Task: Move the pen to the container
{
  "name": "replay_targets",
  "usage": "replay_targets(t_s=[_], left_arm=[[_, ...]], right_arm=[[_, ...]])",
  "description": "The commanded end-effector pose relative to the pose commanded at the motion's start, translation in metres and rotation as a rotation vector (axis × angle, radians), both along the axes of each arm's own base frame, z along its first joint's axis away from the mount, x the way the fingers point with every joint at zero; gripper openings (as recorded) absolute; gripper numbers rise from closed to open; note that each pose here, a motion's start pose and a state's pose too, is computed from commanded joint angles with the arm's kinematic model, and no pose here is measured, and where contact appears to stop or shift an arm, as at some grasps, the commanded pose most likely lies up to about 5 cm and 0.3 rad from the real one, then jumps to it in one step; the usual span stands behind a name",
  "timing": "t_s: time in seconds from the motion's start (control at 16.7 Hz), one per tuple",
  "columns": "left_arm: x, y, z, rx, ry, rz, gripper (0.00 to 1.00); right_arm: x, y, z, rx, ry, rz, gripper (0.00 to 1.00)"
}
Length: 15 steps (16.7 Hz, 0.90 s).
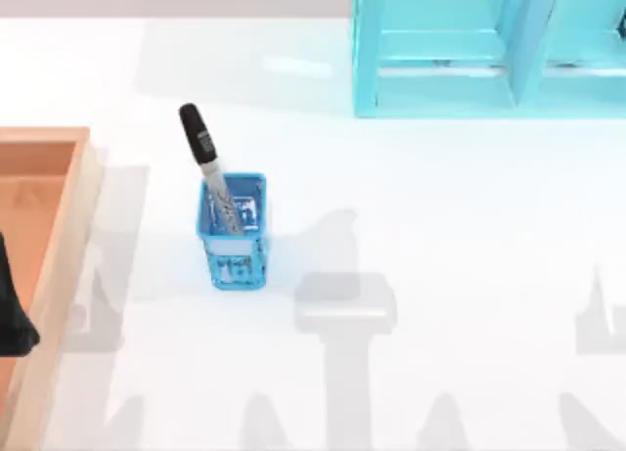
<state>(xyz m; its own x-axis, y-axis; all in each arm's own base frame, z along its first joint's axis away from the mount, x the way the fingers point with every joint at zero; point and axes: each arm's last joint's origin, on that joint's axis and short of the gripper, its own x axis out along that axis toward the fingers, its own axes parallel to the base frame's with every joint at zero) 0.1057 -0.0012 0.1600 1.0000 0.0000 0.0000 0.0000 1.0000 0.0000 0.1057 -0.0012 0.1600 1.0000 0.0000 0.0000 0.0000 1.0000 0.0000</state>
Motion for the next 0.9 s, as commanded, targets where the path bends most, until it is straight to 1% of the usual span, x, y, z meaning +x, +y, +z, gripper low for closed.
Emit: replay_targets(t_s=[0.24,0.42,0.6,0.9], left_arm=[[0.002,0.0,0.0,-0.01,0.005,-0.012,1.0],[0.009,-0.003,0.003,-0.043,0.028,-0.077,1.0],[0.023,-0.007,0.003,-0.096,0.087,-0.164,1.0],[0.056,-0.015,-0.001,-0.213,0.177,-0.32,1.0]], right_arm=[[0.0,0.0,0.0,0.0,0.0,0.0,1.0],[0.0,0.0,0.0,0.0,0.0,0.0,1.0],[0.0,0.0,0.0,0.0,0.0,0.0,1.0],[0.0,0.0,0.0,0.0,0.0,0.0,1.0]])
